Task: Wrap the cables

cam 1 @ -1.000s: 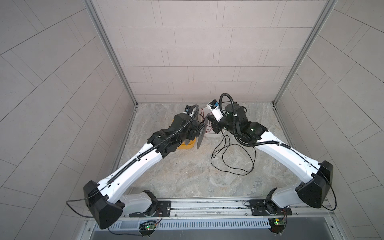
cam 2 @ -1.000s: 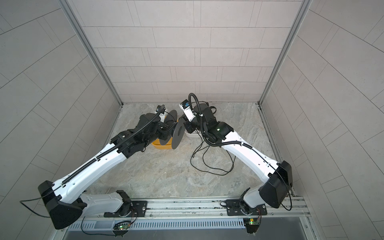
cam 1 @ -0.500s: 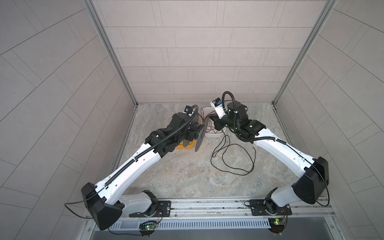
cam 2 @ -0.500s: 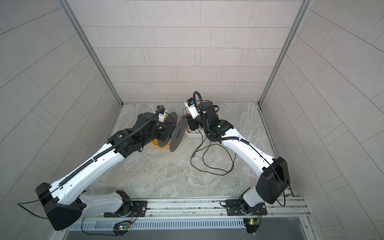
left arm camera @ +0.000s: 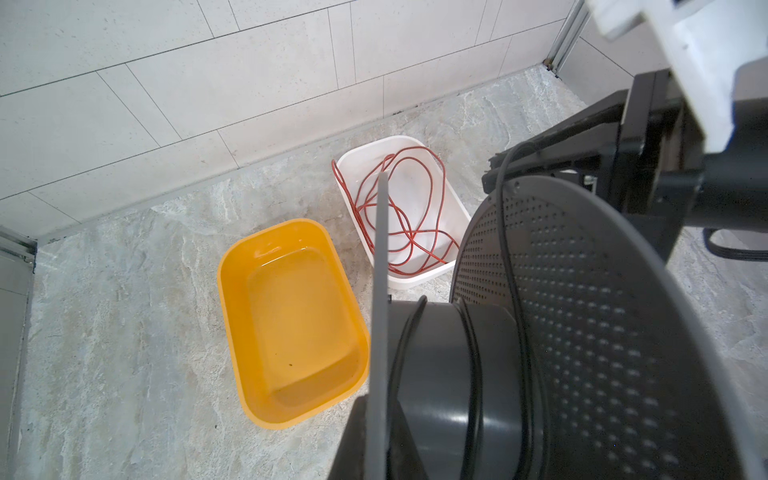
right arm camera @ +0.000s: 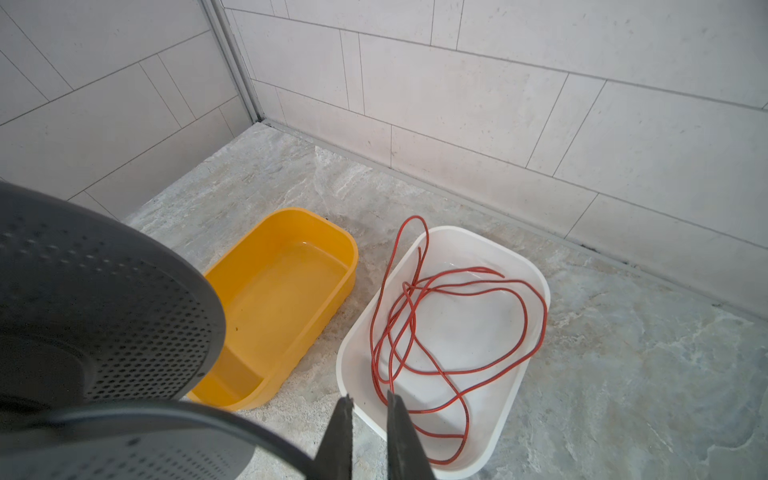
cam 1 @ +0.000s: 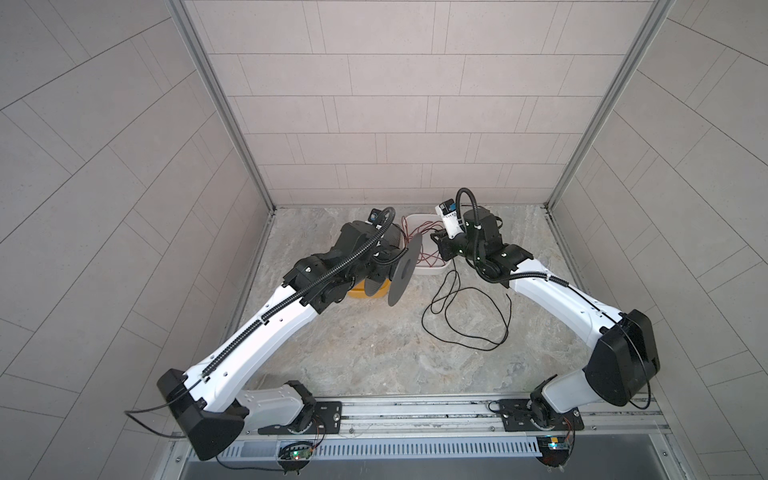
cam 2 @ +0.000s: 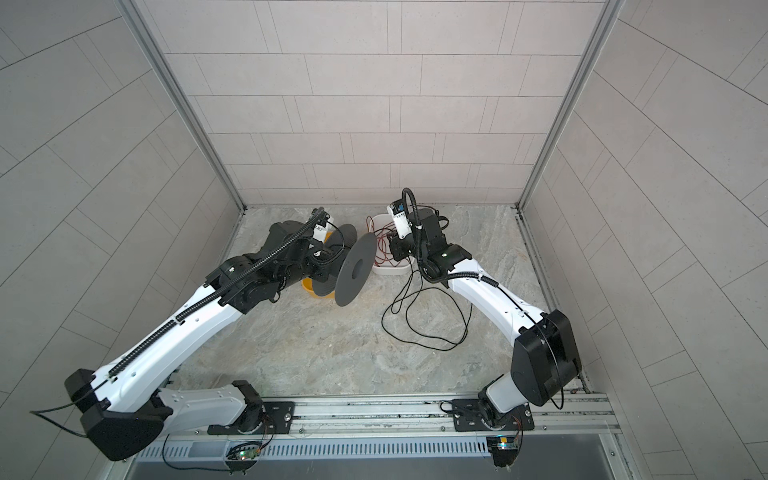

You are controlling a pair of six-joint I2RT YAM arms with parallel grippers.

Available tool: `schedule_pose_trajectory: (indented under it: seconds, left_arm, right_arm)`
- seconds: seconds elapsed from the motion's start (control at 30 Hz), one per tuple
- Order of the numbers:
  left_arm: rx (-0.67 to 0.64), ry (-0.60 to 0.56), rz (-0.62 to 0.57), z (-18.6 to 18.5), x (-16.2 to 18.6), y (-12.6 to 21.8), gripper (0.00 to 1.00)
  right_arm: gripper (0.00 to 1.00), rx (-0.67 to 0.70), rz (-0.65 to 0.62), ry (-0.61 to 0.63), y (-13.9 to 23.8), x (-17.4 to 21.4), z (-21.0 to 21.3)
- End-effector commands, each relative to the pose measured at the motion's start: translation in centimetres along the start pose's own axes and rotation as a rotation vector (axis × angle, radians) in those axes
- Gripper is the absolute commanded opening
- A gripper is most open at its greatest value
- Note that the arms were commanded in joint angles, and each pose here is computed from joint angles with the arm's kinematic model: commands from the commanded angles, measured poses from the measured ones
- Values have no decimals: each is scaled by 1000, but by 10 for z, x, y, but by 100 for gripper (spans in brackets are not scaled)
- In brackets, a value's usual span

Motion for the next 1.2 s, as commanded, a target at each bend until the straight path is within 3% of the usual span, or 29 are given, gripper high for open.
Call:
schedule_pose_trajectory:
  seconds: [0.0,0.6,1.17]
  left_arm:
    - [1,41,-84,7,-19,15,0]
    - [33,137,-102,32,-33,18,0]
    - [59,248,-149,53,-35,17,0]
  right_arm:
    - [16,14,-28,-28,0,0,-6]
    - [19,-33,4,-90,3,56,-17]
    - [12,-84,30,-166,-2,87,-20]
Point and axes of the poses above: each gripper's point midway between its finger pads, its own y axis back along the fingers, its own z axis along the line the jaws close on, x = y × z, the point moved 10 cm from there along y, back along the fingers, and after that the axes turned 12 degrees about -y, right-handed, at the moved point
